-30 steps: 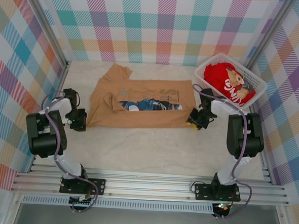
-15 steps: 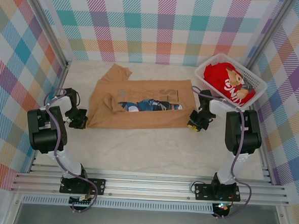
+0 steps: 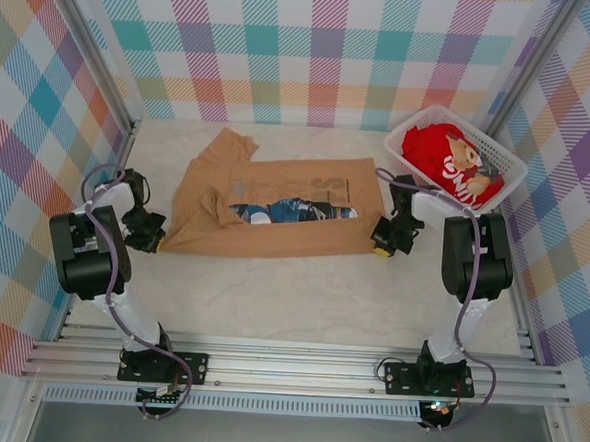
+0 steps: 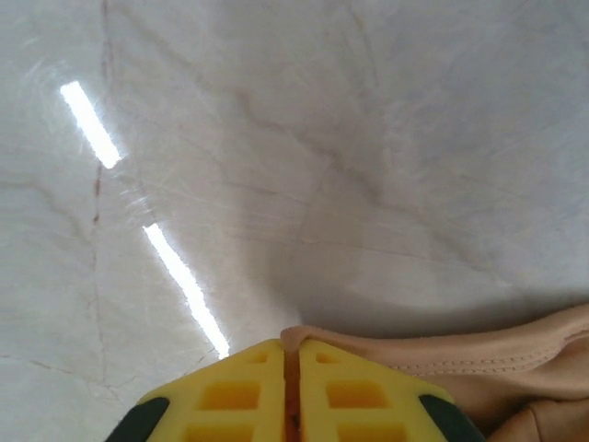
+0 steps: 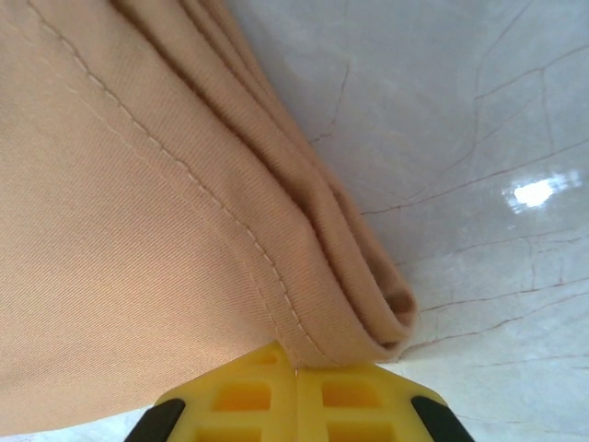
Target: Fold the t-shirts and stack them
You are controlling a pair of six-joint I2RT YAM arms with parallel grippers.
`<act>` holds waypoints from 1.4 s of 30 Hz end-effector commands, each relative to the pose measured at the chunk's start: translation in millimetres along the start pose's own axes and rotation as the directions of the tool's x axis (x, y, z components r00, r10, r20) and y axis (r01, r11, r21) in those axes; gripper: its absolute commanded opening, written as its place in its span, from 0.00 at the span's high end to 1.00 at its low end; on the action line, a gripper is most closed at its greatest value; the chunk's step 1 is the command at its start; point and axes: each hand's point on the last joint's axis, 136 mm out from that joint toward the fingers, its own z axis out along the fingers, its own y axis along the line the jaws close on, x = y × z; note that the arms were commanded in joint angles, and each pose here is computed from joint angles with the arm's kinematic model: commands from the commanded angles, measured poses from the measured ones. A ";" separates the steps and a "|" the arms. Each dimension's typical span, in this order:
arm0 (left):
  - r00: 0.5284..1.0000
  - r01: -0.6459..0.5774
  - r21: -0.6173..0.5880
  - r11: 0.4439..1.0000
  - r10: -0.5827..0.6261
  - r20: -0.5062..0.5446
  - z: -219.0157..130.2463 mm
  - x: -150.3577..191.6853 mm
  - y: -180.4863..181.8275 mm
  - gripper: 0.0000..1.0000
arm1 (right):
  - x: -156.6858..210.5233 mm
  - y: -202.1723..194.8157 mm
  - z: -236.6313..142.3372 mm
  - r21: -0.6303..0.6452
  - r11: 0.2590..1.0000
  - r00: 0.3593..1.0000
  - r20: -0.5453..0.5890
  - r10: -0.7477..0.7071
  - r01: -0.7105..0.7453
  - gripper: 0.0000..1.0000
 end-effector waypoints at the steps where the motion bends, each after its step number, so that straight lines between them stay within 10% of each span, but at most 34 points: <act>1: 1.000 -0.006 -0.074 0.997 0.007 0.006 -1.5 -5.0 17.8 0.77 | 5.0 -10.9 -0.1 0.055 0.998 1.000 -0.004 -0.001 0.001 0.93; 6: 0.993 -0.028 -0.052 0.998 0.033 0.112 -40.1 -11.6 15.2 0.58 | 10.8 -2.0 -27.7 0.021 1.000 0.999 0.046 -0.016 0.015 0.76; 16: 0.974 -0.228 0.063 0.972 0.228 0.011 -35.7 100.5 -26.4 0.75 | 3.6 37.9 -52.1 -0.127 0.989 0.989 0.133 -0.060 0.077 0.74; 28: 0.951 -0.292 -0.121 0.949 0.301 0.065 7.3 47.7 -20.5 0.83 | -15.7 1.0 -2.2 0.067 0.998 0.998 0.055 -0.011 0.007 0.78; 42: 0.936 -0.343 -0.206 0.917 0.352 0.012 16.5 85.1 45.4 0.83 | 69.1 -51.2 -6.2 0.167 0.984 0.994 -0.080 0.073 -0.059 0.73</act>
